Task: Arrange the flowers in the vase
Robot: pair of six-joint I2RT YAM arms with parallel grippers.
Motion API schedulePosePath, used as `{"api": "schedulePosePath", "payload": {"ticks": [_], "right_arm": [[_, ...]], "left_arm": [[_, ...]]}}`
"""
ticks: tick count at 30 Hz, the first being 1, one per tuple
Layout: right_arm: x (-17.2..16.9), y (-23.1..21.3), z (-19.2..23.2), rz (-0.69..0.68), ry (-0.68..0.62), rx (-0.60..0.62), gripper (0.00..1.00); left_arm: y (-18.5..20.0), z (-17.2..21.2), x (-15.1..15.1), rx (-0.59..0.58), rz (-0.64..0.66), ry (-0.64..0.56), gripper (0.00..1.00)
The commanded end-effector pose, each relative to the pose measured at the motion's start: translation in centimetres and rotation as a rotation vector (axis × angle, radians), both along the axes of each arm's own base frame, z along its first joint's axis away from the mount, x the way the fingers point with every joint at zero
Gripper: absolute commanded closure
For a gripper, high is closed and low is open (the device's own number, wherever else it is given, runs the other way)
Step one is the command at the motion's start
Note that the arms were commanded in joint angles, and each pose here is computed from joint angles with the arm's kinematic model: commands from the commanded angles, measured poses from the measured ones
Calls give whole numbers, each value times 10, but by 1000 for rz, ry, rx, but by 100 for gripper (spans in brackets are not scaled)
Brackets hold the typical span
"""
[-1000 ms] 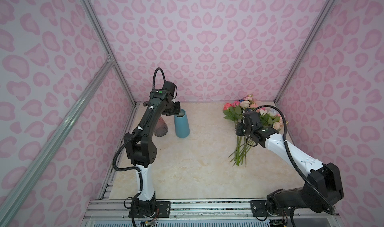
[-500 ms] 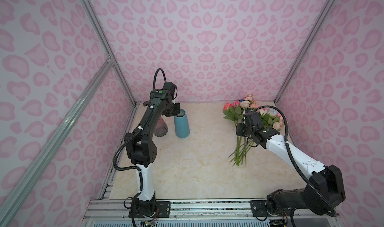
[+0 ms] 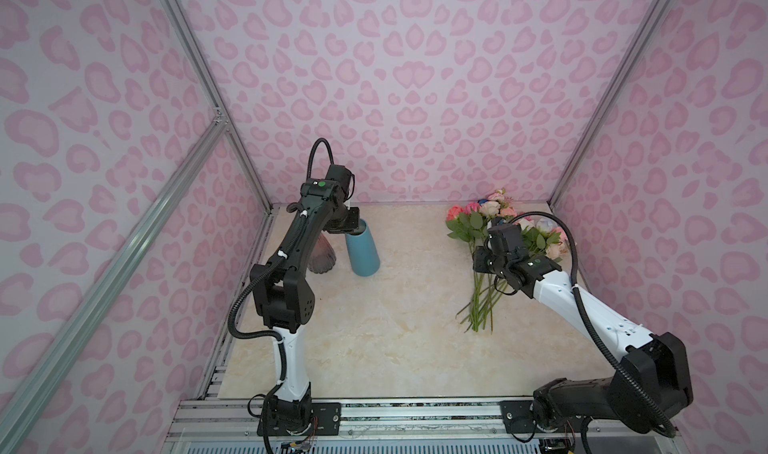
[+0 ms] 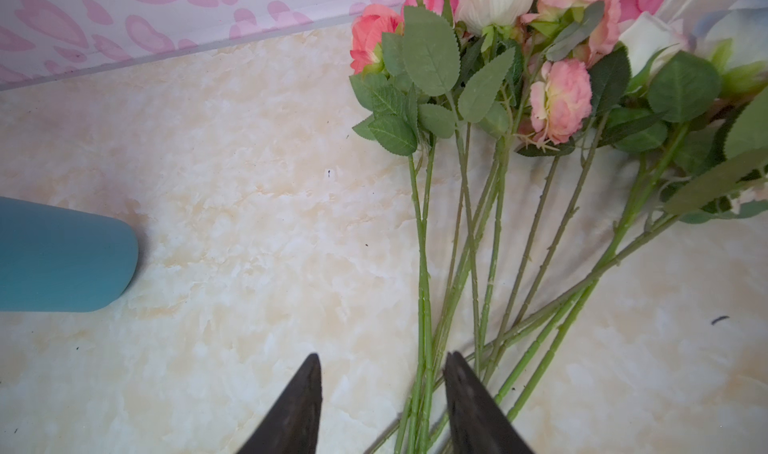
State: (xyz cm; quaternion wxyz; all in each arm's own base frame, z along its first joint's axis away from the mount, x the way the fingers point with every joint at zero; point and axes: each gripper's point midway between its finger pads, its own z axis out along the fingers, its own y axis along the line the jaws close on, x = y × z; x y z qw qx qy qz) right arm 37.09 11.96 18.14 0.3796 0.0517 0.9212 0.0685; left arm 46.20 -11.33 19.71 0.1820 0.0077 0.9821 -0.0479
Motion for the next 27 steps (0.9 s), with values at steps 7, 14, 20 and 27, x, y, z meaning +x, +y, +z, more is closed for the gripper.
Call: {"api": "schedulePosePath", "payload": {"ticks": [7,14,20,27], "right_arm": [[-3,2,-3,11,13,8,50],[-3,-7,1,-7,1,-36,49],[-4,-6,4,-4,-7,-28,49],[-4,-7,8,-6,-13,-28,49]], "left_arm": [[-5,4,-10,-25,-31,31,86],[-6,11,-12,-29,-44,18,93],[-8,14,-14,-38,-52,18,97],[-14,25,-21,-11,-64,-11,97]]}}
